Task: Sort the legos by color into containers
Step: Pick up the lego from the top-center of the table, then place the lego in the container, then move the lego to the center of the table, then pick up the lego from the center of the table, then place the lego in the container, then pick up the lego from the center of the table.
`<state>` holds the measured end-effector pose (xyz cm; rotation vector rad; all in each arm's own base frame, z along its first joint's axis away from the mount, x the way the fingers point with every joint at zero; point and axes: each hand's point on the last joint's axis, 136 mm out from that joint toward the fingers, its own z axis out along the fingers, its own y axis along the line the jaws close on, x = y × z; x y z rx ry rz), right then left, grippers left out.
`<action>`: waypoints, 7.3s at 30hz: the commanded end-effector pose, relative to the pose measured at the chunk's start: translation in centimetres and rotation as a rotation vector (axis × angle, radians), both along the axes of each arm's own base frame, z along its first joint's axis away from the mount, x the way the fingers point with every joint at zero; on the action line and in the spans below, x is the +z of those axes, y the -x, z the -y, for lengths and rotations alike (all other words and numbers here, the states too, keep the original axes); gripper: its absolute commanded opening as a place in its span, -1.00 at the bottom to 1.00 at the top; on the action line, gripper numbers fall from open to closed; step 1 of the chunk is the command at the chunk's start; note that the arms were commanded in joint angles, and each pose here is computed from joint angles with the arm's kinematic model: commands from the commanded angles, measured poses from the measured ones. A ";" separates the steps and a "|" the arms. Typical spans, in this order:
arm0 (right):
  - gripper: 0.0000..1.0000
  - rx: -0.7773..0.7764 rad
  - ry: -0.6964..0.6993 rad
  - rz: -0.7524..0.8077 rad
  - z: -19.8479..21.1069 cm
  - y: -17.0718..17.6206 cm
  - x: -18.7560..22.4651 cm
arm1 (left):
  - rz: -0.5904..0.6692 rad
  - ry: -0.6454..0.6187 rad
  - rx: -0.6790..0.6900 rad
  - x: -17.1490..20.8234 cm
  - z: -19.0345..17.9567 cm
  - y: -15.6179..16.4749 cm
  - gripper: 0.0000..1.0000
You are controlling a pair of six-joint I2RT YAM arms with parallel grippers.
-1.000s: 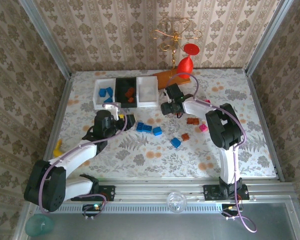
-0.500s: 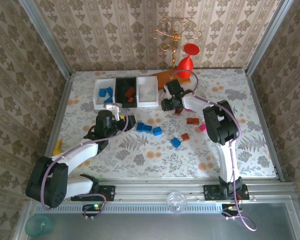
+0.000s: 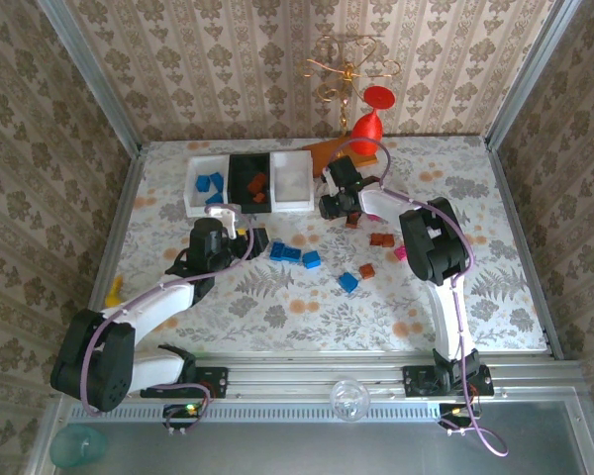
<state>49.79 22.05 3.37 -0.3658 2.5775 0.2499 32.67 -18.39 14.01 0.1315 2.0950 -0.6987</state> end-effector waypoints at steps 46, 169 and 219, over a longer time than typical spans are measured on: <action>0.17 0.195 -0.639 0.290 -18.7 -4.4 18.5 | 0.013 0.068 0.146 0.2 -5.3 1.5 0.45; 0.85 -0.086 -0.010 0.192 3.6 15.2 8.8 | 0.009 -0.103 0.280 5.7 -9.8 -14.3 0.40; -0.44 -0.237 -0.164 0.139 1.2 4.4 3.8 | 0.047 -0.083 0.094 1.6 -2.9 1.3 0.56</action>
